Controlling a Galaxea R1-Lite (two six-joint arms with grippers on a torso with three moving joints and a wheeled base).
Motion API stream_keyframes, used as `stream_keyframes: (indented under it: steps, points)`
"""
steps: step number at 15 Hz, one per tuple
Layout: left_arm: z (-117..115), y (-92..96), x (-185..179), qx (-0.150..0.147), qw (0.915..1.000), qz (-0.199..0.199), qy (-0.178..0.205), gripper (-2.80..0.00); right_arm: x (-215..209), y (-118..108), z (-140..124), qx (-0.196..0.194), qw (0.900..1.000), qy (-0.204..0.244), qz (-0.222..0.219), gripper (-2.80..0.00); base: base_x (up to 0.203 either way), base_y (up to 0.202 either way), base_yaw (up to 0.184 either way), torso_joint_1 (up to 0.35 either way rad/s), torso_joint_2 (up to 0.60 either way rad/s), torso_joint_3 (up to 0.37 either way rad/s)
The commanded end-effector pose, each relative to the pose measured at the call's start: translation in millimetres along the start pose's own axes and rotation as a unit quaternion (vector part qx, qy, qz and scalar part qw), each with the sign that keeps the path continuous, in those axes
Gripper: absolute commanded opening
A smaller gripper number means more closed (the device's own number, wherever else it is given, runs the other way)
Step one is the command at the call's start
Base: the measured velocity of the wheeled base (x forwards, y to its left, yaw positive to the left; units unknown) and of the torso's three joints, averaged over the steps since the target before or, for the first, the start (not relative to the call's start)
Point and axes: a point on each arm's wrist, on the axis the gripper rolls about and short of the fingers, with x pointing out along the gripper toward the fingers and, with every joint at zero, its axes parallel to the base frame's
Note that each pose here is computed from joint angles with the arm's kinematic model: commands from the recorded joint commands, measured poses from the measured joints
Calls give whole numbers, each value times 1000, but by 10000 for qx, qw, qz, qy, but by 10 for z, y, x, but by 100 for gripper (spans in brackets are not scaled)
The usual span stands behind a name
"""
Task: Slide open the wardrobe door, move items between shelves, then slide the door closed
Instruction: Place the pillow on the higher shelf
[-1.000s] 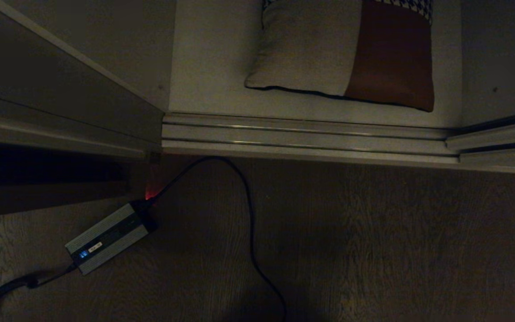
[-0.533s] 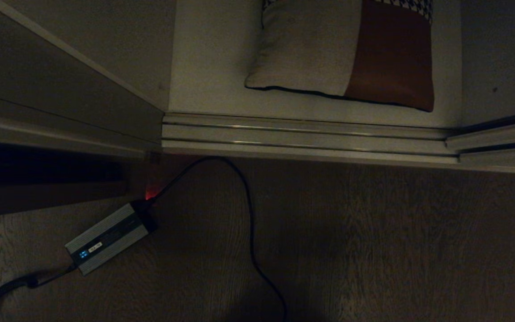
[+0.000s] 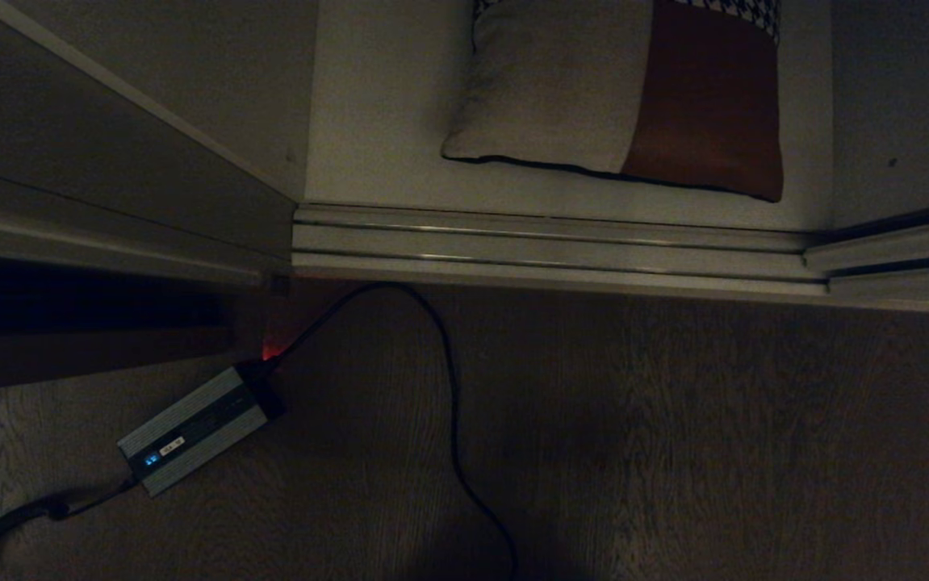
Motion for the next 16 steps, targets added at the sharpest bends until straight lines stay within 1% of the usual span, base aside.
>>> stream_keyframes:
  steps: [1, 3, 5, 8, 10, 16]
  points:
    - [-1, 0, -4, 3, 10000, 3, -32, -280, -2, 1, -1, -1, 10000, 49, 28, -280, 0, 0, 0, 0, 0, 0]
    - [0, 0, -4, 3, 10000, 4, -34, -280, -21, 3, -20, 17, 9996, 259, 83, -280, 0, 0, 0, 0, 0, 0]
    - [-1, 0, -4, 3, 10000, 3, -32, -280, -19, 3, -12, 12, 9997, 212, 85, -280, 0, 0, 0, 0, 0, 0]
    - [-1, 0, -4, 3, 10000, 4, -33, -280, 37, 5, 5, 5, 9996, -266, 89, -280, 0, 0, 0, 0, 0, 0]
    - [-1, 0, -4, 3, 10000, 3, -32, -280, 80, 6, 9, -9, 9974, -714, 109, -280, 0, 0, 0, 0, 0, 0]
    - [-4, -1, -3, 3, 10000, 3, -26, -280, 80, 8, 1, -47, 9974, -706, 119, -280, 0, 0, 0, 0, 0, 0]
